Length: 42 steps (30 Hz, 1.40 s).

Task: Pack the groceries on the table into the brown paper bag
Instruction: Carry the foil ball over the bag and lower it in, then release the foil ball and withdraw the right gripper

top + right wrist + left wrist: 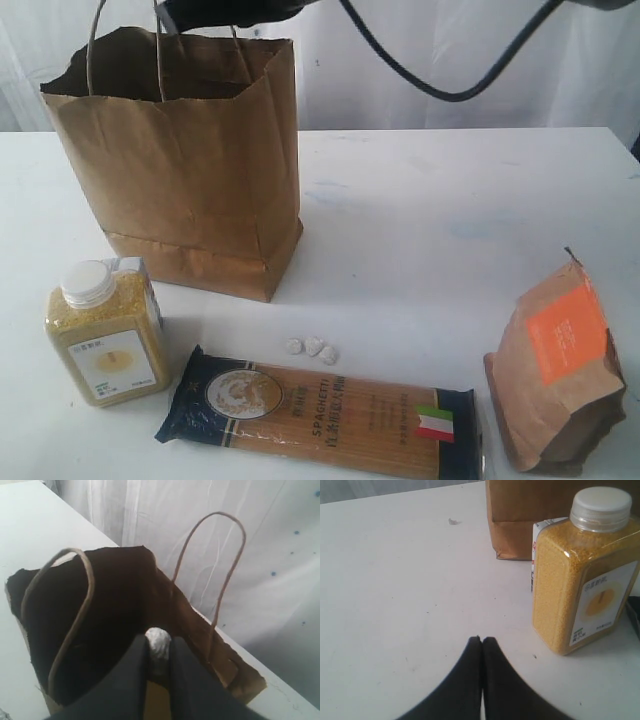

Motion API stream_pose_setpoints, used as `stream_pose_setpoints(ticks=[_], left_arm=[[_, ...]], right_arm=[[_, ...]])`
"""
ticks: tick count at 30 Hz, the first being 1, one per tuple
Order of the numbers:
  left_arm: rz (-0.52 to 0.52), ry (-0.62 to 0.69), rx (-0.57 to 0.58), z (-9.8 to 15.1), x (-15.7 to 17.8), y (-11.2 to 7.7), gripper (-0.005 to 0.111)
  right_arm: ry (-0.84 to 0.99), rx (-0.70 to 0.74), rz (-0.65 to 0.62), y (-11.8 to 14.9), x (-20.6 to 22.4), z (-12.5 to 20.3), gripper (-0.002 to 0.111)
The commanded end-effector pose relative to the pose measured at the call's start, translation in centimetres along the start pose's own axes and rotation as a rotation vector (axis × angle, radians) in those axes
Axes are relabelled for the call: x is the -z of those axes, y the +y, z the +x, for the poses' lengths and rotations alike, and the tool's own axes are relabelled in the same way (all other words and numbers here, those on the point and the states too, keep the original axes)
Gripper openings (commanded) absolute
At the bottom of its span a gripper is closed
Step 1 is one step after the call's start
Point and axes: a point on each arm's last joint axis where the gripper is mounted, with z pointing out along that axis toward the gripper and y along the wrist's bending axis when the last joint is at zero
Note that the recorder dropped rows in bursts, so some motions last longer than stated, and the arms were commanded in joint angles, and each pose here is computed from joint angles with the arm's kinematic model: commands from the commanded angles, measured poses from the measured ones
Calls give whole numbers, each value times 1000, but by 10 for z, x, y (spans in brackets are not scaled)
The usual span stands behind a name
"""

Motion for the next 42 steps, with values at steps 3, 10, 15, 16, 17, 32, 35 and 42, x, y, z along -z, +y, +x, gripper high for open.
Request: stream_pose_setpoints(ticks=[3,10,15,16,17,32,35,42], left_arm=[[-5,-6,-1,0,0,0,0],[-5,-6,-1,0,0,0,0],[-5,-6,-1,0,0,0,0],[-5,-6,-1,0,0,0,0],[-5,-6,-1,0,0,0,0],[-5,-6,-1,0,0,0,0],[-5,-6,-1,0,0,0,0],[-5,-6,-1,0,0,0,0]], right_arm=[[58,19,-11,3,-16,4,20],[33,21,-6,2,-7,-4,57],[15,21,-2,-1,14,-15,57],[18,23,-1,-1,20,-17,57],[33,33,3,-2,26,-19,57],[313,88,170,-19,103,19,51],[309,-6,162,-11,125,53,51],[423,-121,82,13,122,142,51]])
